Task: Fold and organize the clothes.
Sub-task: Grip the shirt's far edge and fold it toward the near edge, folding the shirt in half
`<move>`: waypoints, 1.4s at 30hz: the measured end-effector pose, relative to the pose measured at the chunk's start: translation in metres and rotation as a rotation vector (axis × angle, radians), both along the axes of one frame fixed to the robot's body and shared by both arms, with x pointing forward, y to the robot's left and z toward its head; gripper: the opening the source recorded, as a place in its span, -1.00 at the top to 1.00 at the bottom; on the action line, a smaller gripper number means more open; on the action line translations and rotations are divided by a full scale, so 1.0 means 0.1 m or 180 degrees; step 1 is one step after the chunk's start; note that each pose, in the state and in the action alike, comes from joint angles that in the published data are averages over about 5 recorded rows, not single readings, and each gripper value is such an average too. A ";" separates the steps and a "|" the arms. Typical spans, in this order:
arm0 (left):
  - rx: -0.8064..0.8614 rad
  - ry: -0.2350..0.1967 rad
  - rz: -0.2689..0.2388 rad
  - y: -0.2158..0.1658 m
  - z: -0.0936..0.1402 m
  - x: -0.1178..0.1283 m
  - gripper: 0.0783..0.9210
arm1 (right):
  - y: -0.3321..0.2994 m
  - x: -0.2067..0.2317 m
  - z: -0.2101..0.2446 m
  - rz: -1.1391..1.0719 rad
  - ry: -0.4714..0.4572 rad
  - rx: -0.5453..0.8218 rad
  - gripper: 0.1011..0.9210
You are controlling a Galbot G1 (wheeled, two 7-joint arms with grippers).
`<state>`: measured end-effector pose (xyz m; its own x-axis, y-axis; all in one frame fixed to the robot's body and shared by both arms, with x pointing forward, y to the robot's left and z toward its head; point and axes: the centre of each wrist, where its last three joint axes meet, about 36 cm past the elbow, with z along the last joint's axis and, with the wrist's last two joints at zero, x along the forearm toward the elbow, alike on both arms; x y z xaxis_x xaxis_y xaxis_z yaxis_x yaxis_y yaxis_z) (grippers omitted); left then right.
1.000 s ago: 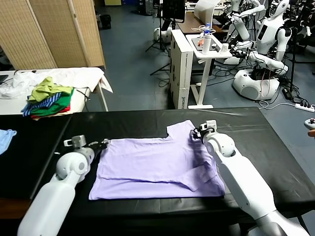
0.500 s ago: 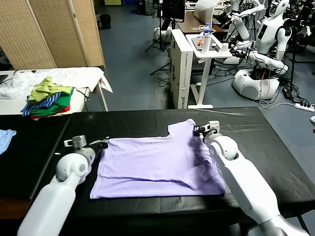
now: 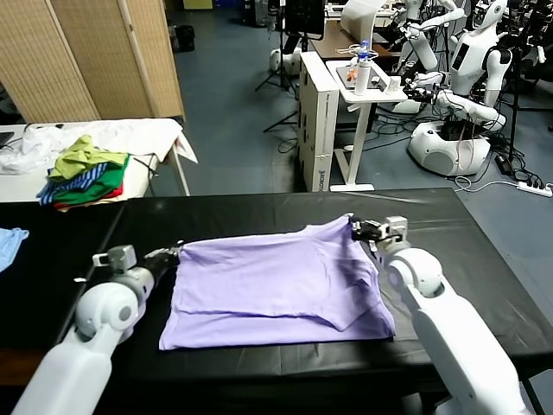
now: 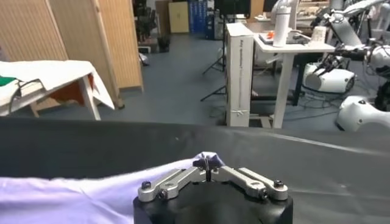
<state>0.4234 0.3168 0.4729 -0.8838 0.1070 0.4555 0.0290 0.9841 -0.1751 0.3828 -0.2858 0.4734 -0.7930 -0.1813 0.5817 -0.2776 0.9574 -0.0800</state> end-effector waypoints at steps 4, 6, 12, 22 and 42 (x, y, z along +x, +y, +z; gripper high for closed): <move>0.0019 -0.0014 -0.0017 -0.03 0.03 -0.18 0.69 | 0.01 -0.09 -0.08 -0.0008 0.0083 -0.0023 0.91; 0.0024 -0.0009 -0.0020 -0.04 0.04 -0.26 0.69 | 0.01 -0.11 -0.10 -0.0011 0.0110 -0.0028 0.91; 0.0056 0.0019 -0.0003 -0.07 0.05 -0.49 0.69 | 0.01 -0.14 -0.13 -0.0019 0.0143 -0.0036 0.91; 0.0137 0.0197 0.0022 -0.14 -0.11 -0.89 0.69 | -0.02 -0.20 -0.08 0.0046 0.0165 0.0062 0.91; 0.0268 0.0433 0.0109 -0.27 -0.27 -1.32 0.40 | -0.10 0.14 -0.03 -0.0495 -0.0330 0.0403 0.29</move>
<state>0.2917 0.2899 0.4457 -0.8159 0.0342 0.5772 -0.0233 0.9955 -0.0920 0.3964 -0.2957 0.4703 -0.8714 -0.1186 0.4760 -0.1224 0.9922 0.0233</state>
